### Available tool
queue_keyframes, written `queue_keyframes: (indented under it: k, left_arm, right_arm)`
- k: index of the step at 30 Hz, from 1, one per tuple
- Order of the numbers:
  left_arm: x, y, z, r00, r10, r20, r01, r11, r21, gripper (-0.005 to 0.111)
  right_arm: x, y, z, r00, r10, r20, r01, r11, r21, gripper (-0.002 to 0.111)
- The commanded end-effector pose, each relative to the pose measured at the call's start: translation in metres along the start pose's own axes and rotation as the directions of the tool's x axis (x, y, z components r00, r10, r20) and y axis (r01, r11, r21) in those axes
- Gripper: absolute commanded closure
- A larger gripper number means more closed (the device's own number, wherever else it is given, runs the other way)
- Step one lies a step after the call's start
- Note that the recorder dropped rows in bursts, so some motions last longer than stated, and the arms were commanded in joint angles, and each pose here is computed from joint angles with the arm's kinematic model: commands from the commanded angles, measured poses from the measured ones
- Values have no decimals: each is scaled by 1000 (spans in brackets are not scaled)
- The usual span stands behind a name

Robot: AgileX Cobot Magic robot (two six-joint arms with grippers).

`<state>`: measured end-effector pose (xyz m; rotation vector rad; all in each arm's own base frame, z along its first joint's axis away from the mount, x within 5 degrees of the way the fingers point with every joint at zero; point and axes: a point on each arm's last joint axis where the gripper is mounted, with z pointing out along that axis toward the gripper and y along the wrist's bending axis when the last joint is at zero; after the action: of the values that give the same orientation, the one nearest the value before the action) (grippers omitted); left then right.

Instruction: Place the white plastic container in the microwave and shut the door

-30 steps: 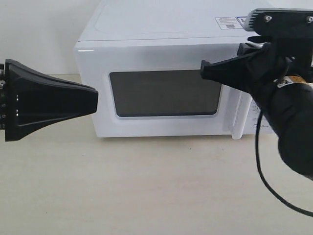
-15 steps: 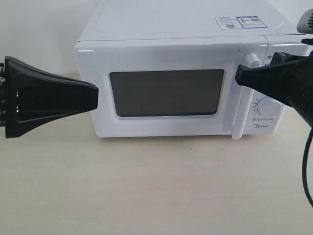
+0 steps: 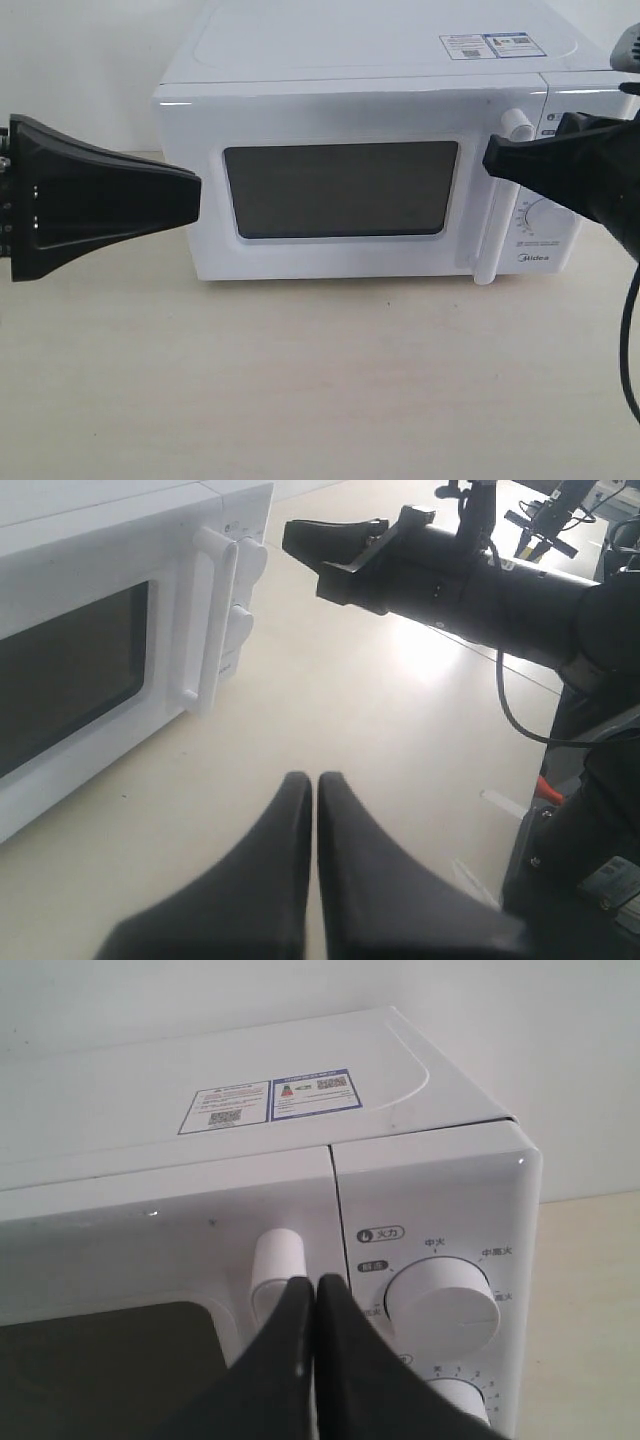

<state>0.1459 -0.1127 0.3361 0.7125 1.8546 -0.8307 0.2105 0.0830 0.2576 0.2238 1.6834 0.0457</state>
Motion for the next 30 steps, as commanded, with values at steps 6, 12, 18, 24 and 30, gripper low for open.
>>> queue_keyframes:
  k: [6,12,18,24,30]
  left_arm:
    - [-1,0,-1,1000,-11,19,11,1000,-11,103]
    - [-7,-10,-24,993,58,103,-55,998,-38,103]
    - [-8,-20,-70,959,103,264,-51,979,-199,103]
    - [25,-24,-107,868,54,494,139,928,-346,103]
    - [68,-24,-116,822,124,555,175,873,-455,103]
  right_arm:
    - [-1,-1,0,1000,-4,3,4,1000,3,108]
    - [-1,-1,0,1000,-2,3,2,1000,3,108]
    - [-1,-1,0,1000,-2,3,2,1000,3,108]
    - [-1,-1,0,1000,-2,3,2,1000,3,108]
    - [-1,-1,0,1000,0,3,0,1000,3,108]
